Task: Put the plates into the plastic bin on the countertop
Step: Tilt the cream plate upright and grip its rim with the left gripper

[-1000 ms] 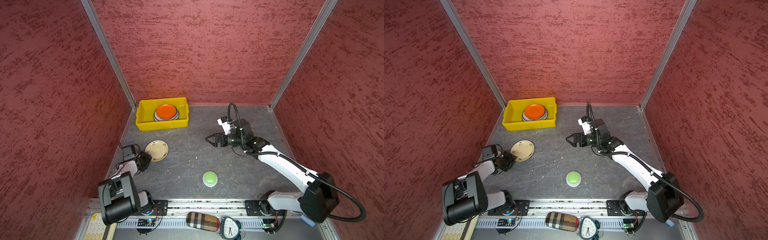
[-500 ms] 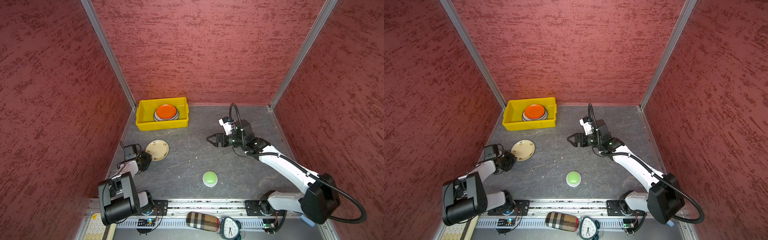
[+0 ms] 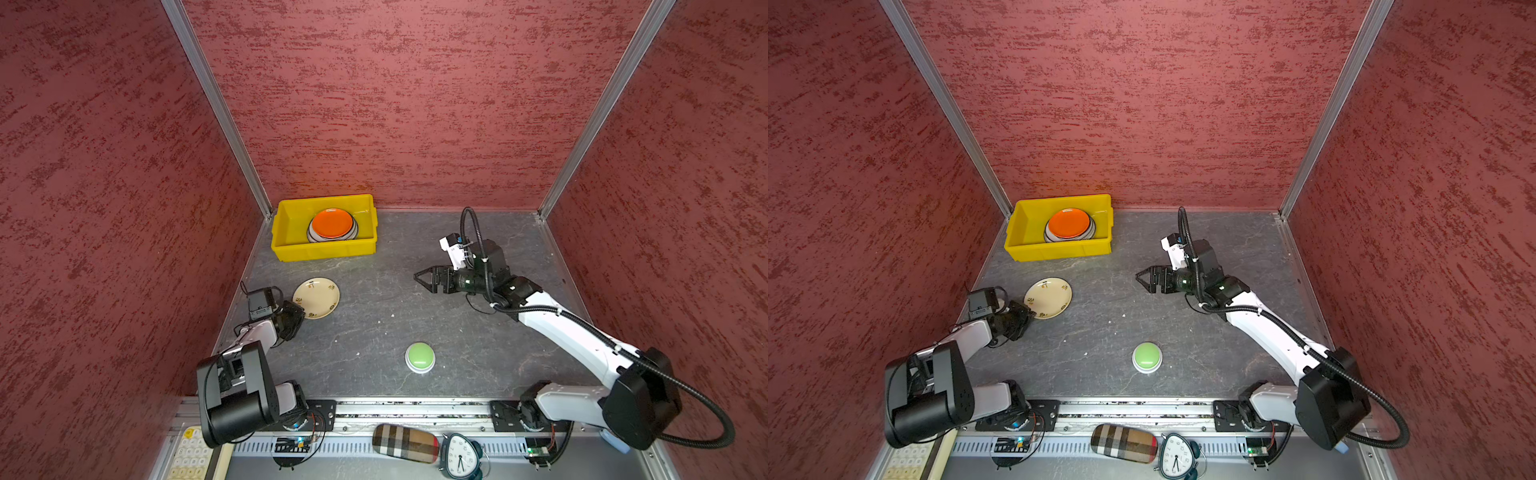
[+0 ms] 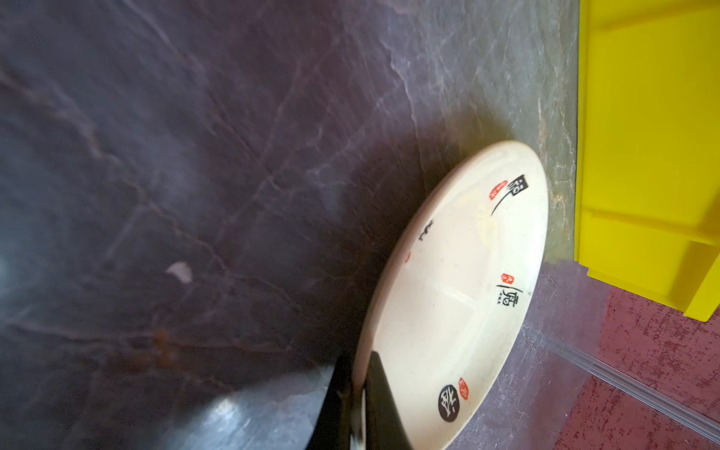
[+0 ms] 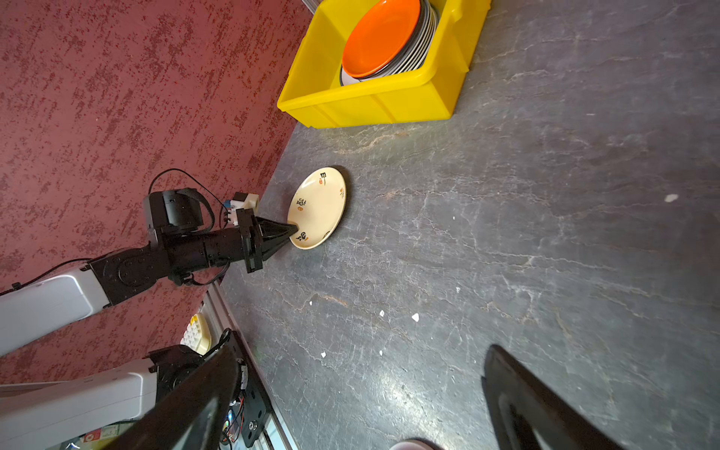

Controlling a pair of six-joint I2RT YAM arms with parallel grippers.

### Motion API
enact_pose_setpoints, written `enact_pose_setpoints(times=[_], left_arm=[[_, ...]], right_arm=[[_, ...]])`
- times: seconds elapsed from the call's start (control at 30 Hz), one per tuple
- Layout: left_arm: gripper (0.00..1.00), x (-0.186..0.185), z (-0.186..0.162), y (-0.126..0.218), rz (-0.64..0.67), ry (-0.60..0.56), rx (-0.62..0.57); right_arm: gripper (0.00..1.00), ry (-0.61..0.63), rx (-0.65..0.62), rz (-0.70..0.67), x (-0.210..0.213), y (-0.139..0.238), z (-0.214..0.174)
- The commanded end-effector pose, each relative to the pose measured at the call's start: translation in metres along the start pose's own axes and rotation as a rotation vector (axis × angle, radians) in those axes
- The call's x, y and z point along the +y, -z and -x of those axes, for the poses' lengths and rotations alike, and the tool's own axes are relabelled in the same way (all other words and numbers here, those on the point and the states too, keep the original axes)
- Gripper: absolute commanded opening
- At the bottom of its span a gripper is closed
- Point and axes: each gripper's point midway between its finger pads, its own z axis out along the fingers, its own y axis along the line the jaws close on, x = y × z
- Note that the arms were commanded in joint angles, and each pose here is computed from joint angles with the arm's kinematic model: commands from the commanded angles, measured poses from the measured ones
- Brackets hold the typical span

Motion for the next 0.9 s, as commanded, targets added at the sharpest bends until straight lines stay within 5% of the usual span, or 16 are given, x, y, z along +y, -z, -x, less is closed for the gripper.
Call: enact_pose_setpoints(times=[0.0, 0.87], left_arm=[[0.00, 0.010, -0.006, 0.000, 0.054, 0.010, 0.014], [0.00, -0.044, -0.010, 0.031, -0.093, -0.068, -0.052]], right_arm=[[0.99, 0.010, -0.055, -0.012, 0.001, 0.009, 0.011], [0.99, -0.004, -0.073, 0.001, 0.003, 0.014, 0.010]])
